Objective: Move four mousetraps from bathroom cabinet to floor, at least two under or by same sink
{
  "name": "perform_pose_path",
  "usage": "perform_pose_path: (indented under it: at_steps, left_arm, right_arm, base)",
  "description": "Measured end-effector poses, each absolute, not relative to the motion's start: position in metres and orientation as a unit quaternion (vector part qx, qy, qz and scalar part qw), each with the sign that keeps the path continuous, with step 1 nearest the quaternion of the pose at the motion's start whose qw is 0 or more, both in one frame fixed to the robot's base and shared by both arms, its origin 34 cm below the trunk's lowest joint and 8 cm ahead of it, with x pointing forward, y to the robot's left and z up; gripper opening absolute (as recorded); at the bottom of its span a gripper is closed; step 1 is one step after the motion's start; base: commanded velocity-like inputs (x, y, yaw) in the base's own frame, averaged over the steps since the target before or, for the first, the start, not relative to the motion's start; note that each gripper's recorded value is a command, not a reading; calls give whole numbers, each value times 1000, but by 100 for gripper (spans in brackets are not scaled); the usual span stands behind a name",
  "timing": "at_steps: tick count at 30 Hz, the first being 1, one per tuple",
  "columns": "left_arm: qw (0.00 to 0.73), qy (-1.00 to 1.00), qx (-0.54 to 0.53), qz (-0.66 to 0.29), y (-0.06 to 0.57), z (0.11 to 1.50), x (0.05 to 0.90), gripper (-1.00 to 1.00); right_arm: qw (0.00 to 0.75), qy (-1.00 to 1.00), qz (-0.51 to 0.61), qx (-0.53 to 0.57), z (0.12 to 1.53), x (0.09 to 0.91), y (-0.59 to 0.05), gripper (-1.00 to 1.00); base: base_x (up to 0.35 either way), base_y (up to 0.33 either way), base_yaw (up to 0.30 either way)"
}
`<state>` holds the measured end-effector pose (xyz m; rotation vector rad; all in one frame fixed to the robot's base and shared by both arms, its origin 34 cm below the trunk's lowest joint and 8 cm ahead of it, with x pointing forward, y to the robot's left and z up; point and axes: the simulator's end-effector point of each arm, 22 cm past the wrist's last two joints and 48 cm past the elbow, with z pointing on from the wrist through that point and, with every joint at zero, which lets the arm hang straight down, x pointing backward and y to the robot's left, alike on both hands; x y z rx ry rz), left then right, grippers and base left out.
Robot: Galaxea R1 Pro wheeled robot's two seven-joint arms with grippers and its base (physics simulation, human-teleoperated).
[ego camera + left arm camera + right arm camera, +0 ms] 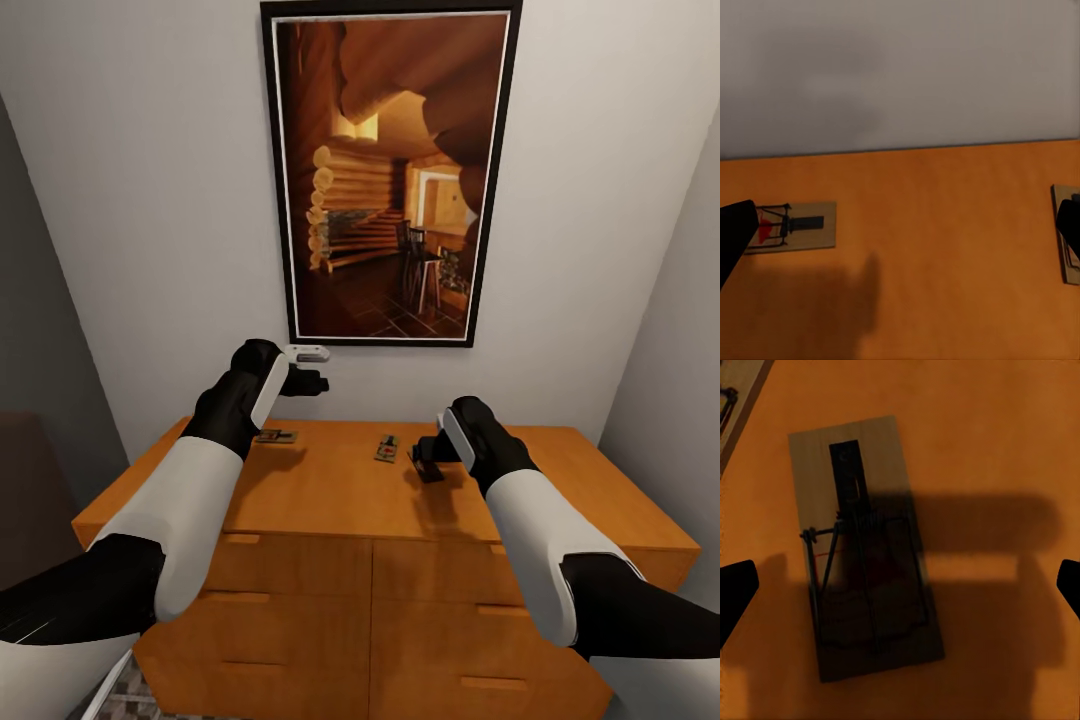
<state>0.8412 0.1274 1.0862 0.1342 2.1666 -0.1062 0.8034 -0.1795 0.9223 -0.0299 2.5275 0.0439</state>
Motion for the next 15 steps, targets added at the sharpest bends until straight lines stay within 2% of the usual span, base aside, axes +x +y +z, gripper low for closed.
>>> perform_pose_path:
  at_steps: [15]
  left_arm:
    - [465, 883, 55, -44, 127, 1086, 841, 100]
  right_arm:
    - [302, 953, 21, -12, 922, 803, -177, 100]
  base:
    - [2, 0, 0]
